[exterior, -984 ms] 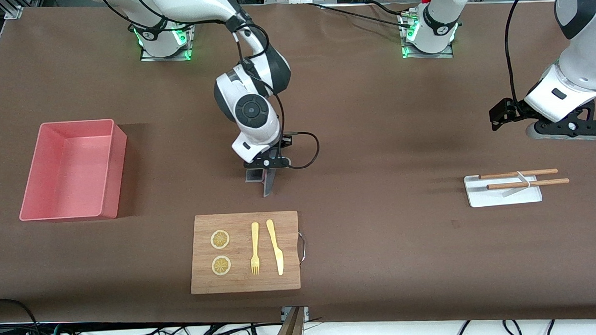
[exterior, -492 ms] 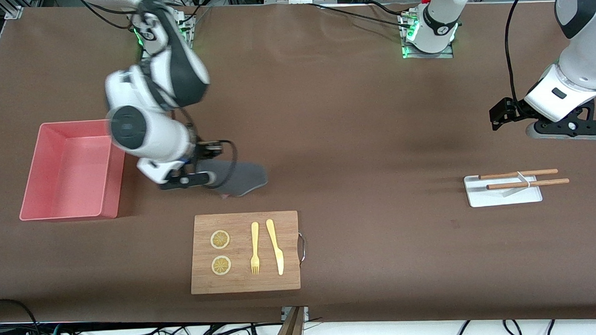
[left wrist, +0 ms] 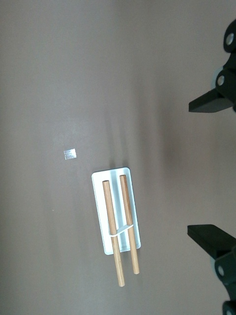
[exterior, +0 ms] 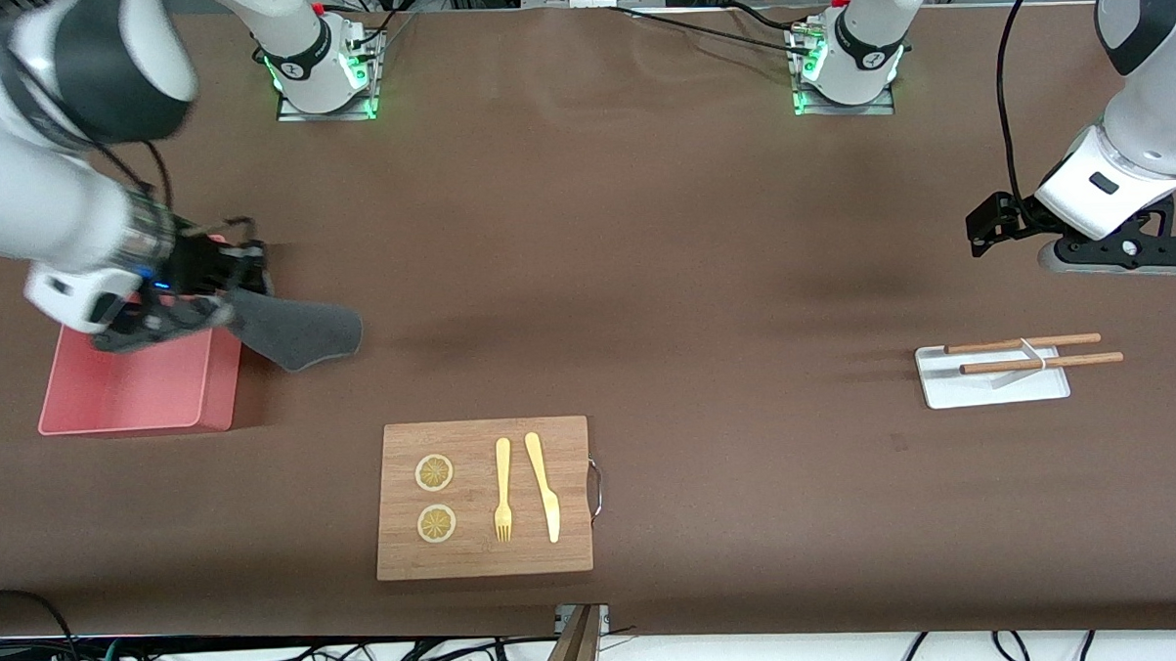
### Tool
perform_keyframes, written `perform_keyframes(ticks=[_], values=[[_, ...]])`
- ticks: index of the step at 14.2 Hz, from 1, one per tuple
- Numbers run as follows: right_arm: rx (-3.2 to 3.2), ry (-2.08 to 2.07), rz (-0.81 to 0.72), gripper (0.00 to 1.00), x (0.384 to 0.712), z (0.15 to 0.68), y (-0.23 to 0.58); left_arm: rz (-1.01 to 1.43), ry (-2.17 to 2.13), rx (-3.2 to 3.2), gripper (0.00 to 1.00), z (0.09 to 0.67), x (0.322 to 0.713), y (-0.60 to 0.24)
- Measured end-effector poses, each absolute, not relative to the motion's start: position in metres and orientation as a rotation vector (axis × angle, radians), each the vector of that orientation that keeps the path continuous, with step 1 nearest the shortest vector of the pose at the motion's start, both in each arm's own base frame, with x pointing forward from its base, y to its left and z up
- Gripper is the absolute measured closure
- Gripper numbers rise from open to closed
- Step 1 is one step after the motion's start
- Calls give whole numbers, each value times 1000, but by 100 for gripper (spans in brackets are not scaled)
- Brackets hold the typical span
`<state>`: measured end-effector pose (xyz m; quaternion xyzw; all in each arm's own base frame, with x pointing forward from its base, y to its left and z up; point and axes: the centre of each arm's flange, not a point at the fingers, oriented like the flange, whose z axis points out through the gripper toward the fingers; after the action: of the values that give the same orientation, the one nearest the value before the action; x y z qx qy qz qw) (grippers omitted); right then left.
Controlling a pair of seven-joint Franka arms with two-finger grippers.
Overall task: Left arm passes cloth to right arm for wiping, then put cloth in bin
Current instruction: 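Carry the cloth over the pink bin with the right gripper, then open the right gripper to drop the cloth into the bin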
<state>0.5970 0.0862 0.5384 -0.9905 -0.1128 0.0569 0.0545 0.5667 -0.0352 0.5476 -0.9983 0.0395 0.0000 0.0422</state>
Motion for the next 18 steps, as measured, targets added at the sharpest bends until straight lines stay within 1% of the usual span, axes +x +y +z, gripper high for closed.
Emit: perform_keyframes(ticks=[3,6,8,11,15,18], values=[[-3100,-369,141,98,585,563,19,-1,121,-3055,0,548,566,-35],[-3194,-435,143,98,585,553,-28,-3,122,-3055,0,549,566,-36],[-3205,-479,118,98,588,530,-59,-4,123,-3055,0,549,566,-36],[-3209,-496,90,98,583,482,-96,-4,123,-3055,0,550,566,-36],[-3212,-486,69,98,568,414,-108,-3,124,-3055,0,550,565,-36],[-3210,-482,76,98,558,390,-114,6,124,-3054,0,550,565,-36]])
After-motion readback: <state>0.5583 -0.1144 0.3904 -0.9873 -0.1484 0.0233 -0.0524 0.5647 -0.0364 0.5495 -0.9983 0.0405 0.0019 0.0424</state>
